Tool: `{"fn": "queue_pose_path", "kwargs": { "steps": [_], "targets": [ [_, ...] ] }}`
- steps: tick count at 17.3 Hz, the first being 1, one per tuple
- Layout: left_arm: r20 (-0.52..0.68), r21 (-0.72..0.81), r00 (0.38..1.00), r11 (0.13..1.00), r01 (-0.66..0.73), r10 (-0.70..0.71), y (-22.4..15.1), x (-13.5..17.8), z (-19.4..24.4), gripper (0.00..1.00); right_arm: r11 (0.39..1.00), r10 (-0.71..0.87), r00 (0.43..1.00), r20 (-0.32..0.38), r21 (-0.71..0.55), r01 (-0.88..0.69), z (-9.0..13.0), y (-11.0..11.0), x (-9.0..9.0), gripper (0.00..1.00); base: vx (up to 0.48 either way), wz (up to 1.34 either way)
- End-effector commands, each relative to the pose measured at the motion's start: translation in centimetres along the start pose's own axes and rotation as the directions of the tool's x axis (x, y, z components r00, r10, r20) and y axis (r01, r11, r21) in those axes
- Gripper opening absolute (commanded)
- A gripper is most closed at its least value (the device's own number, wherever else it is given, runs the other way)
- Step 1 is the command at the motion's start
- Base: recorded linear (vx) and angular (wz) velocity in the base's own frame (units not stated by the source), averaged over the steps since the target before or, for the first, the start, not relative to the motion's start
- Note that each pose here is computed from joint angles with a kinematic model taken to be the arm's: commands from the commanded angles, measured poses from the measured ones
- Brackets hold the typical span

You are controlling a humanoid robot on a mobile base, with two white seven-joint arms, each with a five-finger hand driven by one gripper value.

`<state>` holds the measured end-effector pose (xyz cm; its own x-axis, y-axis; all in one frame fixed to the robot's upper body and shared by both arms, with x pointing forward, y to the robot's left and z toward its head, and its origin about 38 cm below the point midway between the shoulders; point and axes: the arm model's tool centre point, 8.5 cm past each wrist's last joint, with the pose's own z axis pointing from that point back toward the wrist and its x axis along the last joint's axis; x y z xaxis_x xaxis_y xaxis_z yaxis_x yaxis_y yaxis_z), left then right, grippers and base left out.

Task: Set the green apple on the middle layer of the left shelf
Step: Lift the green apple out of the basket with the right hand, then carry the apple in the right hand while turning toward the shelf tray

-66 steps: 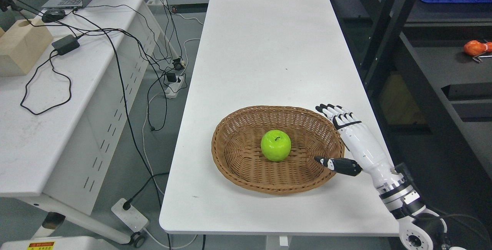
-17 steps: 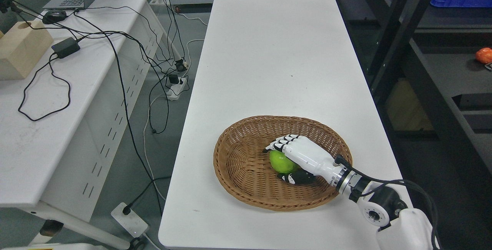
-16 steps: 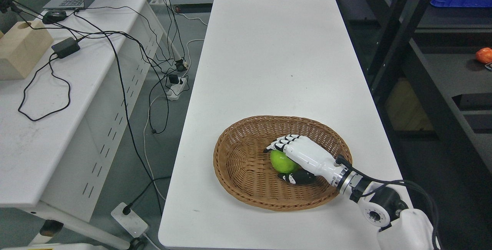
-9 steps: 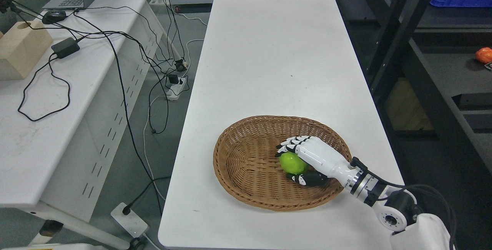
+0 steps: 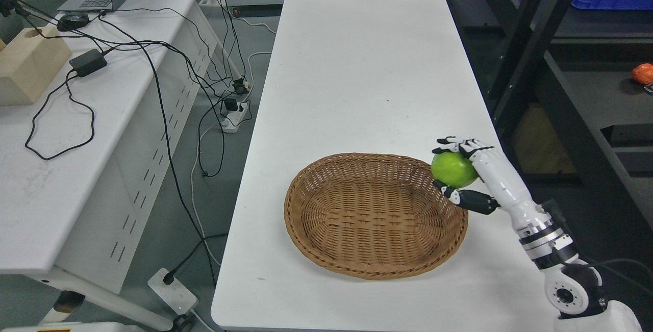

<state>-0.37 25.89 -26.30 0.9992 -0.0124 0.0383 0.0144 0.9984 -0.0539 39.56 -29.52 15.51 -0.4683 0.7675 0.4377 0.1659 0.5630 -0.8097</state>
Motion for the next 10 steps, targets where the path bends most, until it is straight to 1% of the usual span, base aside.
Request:
{"fn": "queue_pose_path", "kwargs": {
  "steps": [1,3,4,6,7,10],
  "targets": [
    [0.0,0.016,1.0,1.0,0.001,-0.001,1.1,0.0,0.2,1.0,0.952,-0.029,0.974,-0.224,-0.302,-0.041,1.7,-5.5,-2.7,0.0,-0.004,0.01],
    [0.0,0.016,1.0,1.0,0.001,-0.001,1.1,0.0,0.2,1.0,0.944,-0.035,0.964,-0.262,-0.326,-0.054,2.0,-5.8,-3.0,0.0,0.0,0.0],
    [-0.001,0.016,1.0,1.0,0.001,-0.001,1.1,0.0,0.2,1.0,0.939,-0.035,0.963,-0.266,-0.338,-0.059,2.2,-5.9,-2.9,0.0,-0.027,-0.02],
    [0.0,0.018,1.0,1.0,0.001,-0.001,1.1,0.0,0.2,1.0,0.936,-0.065,0.959,-0.275,-0.351,-0.037,2.8,-4.9,-2.4,0.0,-0.044,0.0],
    [0.0,0.018,1.0,1.0,0.001,-0.001,1.1,0.0,0.2,1.0,0.934,-0.071,0.96,-0.272,-0.356,-0.031,2.9,-4.7,-2.1,0.0,-0.061,0.02],
    [-0.001,0.016,1.0,1.0,0.001,-0.001,1.1,0.0,0.2,1.0,0.931,-0.08,0.958,-0.277,-0.365,-0.027,3.6,-4.3,-1.8,0.0,-0.167,-0.04]
  ]
}}
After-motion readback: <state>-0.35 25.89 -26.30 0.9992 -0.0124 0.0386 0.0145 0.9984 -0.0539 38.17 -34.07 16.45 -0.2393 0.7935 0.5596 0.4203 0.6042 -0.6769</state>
